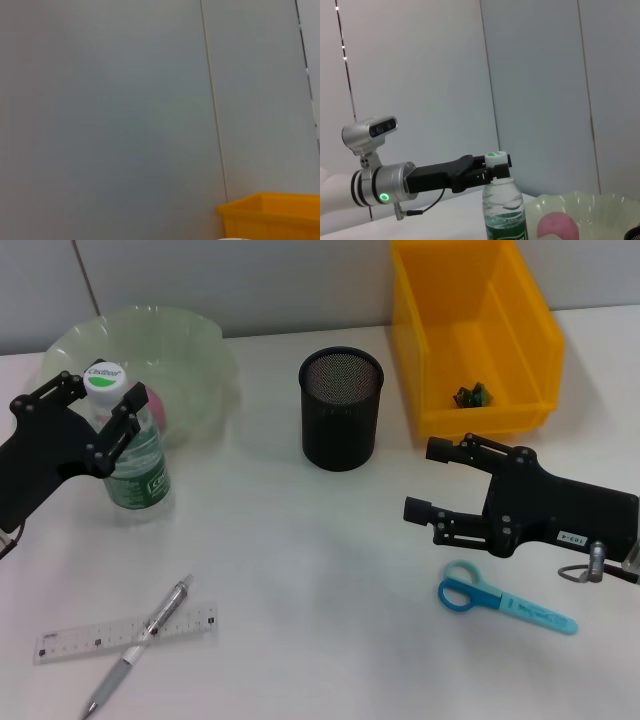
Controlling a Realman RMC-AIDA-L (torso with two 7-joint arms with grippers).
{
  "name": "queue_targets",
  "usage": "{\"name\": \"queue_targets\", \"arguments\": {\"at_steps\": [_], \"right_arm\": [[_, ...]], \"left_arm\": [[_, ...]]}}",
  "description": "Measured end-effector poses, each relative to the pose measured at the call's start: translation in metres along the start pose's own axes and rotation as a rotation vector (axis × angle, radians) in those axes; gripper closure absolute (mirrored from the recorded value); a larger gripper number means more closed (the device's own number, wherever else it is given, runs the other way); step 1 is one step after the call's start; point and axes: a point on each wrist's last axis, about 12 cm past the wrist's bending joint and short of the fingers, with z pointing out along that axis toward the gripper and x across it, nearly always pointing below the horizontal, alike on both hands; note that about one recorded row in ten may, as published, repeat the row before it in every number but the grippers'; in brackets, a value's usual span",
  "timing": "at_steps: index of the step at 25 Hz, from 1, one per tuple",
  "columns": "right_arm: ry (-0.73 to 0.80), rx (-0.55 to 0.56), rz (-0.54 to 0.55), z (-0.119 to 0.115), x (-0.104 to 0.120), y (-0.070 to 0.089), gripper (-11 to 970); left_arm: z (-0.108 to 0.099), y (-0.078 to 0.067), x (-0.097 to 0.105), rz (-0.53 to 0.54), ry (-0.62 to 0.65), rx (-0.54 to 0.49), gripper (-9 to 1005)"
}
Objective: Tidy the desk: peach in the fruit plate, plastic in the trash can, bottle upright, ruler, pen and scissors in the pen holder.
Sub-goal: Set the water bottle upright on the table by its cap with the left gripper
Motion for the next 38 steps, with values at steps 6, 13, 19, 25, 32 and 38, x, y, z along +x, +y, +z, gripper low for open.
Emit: {"name": "queue_targets", "arguments": {"at_steps": [6, 13, 19, 25, 32, 38], "right_arm": [[0.003, -0.005, 0.0, 0.001, 0.0, 0.0, 135], [0.003, -0.009, 0.004, 0.002, 0.0, 0.0, 134], [0.01, -0.015, 0.004, 0.003, 0.0, 0.001, 134], [0.012, -0.017, 0.005, 0.004, 0.001, 0.001, 134], [0.021, -0.026, 0.007, 0.004, 0.002, 0.002, 134], [0.014, -0.012, 0.01, 0.001, 0.001, 0.001, 134]], "left_arm": [[0.001, 0.0, 0.002, -0.002, 0.016, -0.01, 553], [0.0, -0.002, 0.005, -0.033, 0.021, -0.023, 533], [-0.001, -0.003, 0.006, -0.041, 0.016, -0.031, 513], [-0.005, -0.001, 0.002, -0.064, -0.027, -0.058, 493], [-0.008, -0.001, 0.0, -0.081, -0.049, -0.059, 361], [-0.02, -0.004, -0.002, -0.089, -0.09, -0.041, 198]]}}
